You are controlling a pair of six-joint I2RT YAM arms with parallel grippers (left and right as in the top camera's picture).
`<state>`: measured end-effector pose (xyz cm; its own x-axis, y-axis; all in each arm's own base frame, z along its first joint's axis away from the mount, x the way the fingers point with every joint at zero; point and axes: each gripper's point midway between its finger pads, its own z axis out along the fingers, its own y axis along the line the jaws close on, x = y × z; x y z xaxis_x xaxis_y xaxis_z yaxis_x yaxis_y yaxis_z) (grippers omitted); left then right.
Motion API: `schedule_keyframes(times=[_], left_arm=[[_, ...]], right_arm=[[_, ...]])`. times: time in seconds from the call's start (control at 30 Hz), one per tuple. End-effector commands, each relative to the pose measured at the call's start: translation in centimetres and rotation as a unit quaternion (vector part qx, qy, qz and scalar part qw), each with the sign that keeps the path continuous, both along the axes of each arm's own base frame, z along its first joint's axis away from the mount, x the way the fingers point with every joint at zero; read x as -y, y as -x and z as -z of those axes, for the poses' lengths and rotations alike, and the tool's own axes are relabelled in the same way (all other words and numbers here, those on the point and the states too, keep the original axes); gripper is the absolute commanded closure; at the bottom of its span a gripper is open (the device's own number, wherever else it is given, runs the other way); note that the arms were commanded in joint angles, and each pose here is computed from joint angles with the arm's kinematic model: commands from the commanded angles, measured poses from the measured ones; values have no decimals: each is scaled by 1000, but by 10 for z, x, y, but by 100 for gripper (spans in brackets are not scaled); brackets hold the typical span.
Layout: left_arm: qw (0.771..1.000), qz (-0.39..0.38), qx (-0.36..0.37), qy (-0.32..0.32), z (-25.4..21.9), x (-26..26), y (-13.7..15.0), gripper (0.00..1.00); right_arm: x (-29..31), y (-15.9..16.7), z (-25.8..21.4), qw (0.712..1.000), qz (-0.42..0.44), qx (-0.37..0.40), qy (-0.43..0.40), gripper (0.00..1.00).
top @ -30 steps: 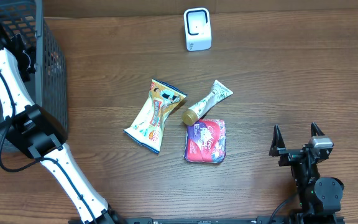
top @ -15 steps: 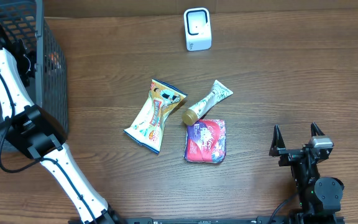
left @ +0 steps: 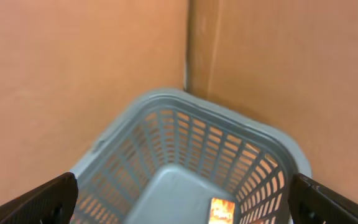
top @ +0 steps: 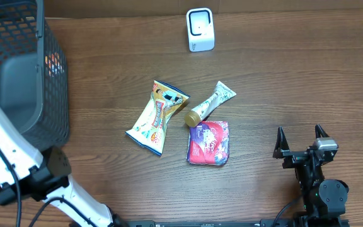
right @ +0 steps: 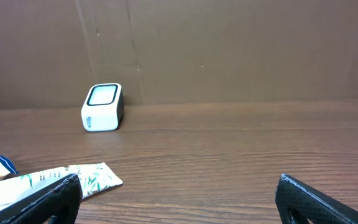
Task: Scan the item barcode
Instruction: 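Release the tube and move the left gripper back over the basket, then lower the left gripper into the basket toward the orange box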
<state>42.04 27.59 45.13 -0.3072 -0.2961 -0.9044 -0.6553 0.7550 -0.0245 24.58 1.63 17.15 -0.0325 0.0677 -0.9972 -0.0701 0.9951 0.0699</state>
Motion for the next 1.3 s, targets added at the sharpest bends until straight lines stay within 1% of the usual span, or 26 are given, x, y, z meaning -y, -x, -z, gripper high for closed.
schedule_keyframes(times=[0.0, 0.17, 0.3, 0.37, 0.47, 0.53, 0.6, 0.67, 0.7, 0.77, 0.83, 0.93, 1.03, 1.27], left_arm=[[995, -46, -56, 62, 59, -33, 8, 0], [987, -42, -76, 133, 99, -49, 18, 0], [983, -58, -87, 152, 117, -56, 22, 0], [986, -57, -76, 139, 110, -59, 19, 0], [995, -79, -39, 56, 71, -74, 12, 0], [994, -103, -17, 22, 53, -82, 10, 0], [995, -101, -3, 7, 44, -80, 2, 0], [995, -100, -19, -11, 44, -76, 1, 0], [993, -112, -35, -26, 44, -76, 4, 0], [983, -166, -55, -55, 40, -82, 17, 0], [977, -193, -64, -70, 36, -82, 24, 0], [985, -158, -54, -54, 34, -71, 19, 0], [992, -122, -39, -23, 35, -58, 20, 0], [992, -120, -49, 8, 53, -43, 39, 0]], right_arm=[[2, 0, 2, 1000, 4, 1, 2, 0], [2, 0, 2, 1000, 4, 1, 2, 0], [2, 0, 2, 1000, 4, 1, 2, 0], [2, 0, 2, 1000, 4, 1, 2, 0], [2, 0, 2, 1000, 4, 1, 2, 0], [2, 0, 2, 1000, 4, 1, 2, 0], [2, 0, 2, 1000, 4, 1, 2, 0], [2, 0, 2, 1000, 4, 1, 2, 0], [2, 0, 2, 1000, 4, 2, 2, 0], [2, 0, 2, 1000, 4, 1, 2, 0], [2, 0, 2, 1000, 4, 1, 2, 0], [2, 0, 2, 1000, 4, 1, 2, 0], [2, 0, 2, 1000, 4, 1, 2, 0], [2, 0, 2, 1000, 4, 1, 2, 0]])
